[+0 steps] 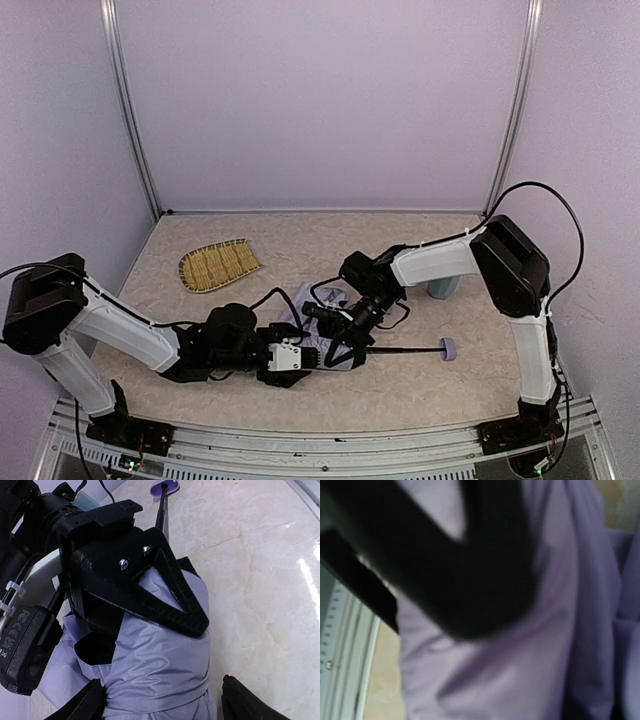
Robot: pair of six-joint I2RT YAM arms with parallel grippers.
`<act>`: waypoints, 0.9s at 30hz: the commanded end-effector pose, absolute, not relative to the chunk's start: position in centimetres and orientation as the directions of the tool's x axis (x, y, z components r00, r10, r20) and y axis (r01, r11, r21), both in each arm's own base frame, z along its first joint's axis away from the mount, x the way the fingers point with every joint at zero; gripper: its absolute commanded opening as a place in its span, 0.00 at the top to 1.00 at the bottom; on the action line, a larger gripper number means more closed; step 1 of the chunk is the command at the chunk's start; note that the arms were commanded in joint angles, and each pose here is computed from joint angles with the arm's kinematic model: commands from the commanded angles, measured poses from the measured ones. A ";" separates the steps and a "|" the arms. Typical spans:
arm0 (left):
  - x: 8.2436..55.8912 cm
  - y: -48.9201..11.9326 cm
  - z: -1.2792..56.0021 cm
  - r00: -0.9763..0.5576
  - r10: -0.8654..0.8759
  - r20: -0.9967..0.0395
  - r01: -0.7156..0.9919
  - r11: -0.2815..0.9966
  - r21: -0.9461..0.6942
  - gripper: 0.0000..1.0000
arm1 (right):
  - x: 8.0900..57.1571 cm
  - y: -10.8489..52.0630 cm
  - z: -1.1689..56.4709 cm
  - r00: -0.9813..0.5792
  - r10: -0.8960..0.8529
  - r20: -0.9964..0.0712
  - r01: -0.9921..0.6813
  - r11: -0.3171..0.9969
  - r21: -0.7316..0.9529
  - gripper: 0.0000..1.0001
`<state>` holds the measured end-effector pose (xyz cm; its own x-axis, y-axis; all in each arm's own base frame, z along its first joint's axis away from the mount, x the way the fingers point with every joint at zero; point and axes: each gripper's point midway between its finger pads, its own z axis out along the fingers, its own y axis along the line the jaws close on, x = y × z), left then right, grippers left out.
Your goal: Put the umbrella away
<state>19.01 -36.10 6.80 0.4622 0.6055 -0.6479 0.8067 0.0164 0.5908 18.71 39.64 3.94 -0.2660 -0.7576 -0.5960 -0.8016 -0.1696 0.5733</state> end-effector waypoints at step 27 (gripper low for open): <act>19.4 -36.7 -3.9 0.022 0.894 -0.448 0.999 -0.004 0.041 0.72 | 21.8 33.3 7.3 -0.403 -0.714 -0.573 -0.894 0.173 0.414 0.32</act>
<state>22.19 -42.64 3.60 0.2902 0.7269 -0.6224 0.9267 -0.0512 0.3724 20.01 34.09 5.13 -0.3891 -0.7463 -0.5401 -0.8506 0.0658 0.5217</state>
